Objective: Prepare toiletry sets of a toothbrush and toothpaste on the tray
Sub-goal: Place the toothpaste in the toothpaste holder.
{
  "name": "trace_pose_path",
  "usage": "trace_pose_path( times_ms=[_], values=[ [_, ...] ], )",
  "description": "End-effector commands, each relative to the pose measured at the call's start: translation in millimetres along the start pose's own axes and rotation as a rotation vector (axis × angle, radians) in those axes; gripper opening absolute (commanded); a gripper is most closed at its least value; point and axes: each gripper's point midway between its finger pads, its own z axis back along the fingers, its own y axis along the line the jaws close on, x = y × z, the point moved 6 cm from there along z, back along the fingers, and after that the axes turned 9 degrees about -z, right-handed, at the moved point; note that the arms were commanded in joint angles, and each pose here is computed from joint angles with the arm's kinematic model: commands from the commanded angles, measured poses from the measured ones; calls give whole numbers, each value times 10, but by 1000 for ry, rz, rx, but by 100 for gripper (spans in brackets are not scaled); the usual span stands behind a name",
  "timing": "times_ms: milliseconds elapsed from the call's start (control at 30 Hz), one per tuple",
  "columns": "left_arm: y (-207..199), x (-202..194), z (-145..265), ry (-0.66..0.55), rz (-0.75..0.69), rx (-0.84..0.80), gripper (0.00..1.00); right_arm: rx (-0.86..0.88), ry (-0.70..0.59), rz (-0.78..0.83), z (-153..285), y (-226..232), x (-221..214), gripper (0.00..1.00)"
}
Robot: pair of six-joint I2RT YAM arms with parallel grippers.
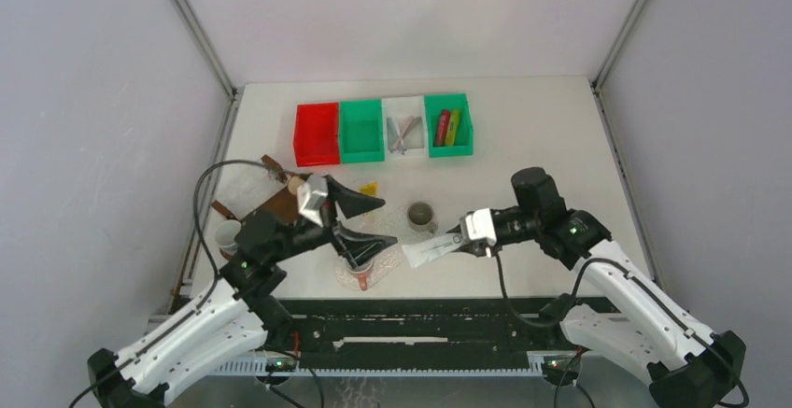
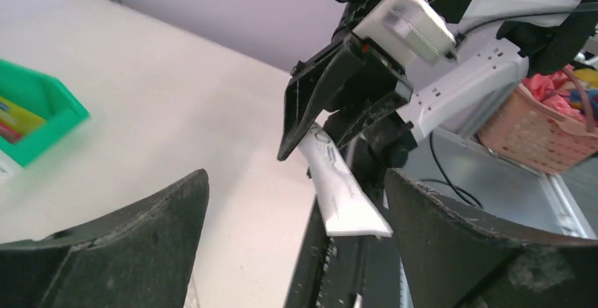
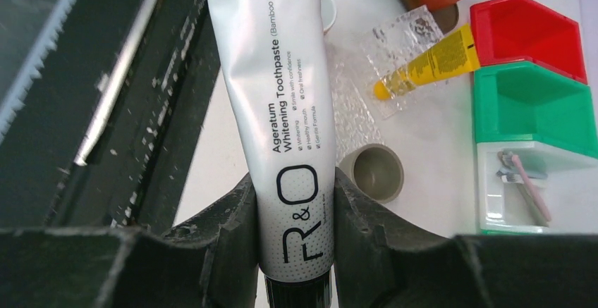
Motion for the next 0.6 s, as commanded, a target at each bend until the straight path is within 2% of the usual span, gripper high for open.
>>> trace_pose_path(
  times_ms=[0,200,400,567],
  values=[
    [-8,257,163,-344,-121,66,100,83,-201,-168,112,-2,383,16],
    [-200,128,278,-443,-296,-68,100,206,-346,-354,171,-16,518,16],
    [-265,-28,80,-411,-532,-88,100,292,-399,-414,173,14,516,16],
    [-255,38,-162,-389,-580,-118,100,338,-416,-431,156,42,498,17]
  ],
)
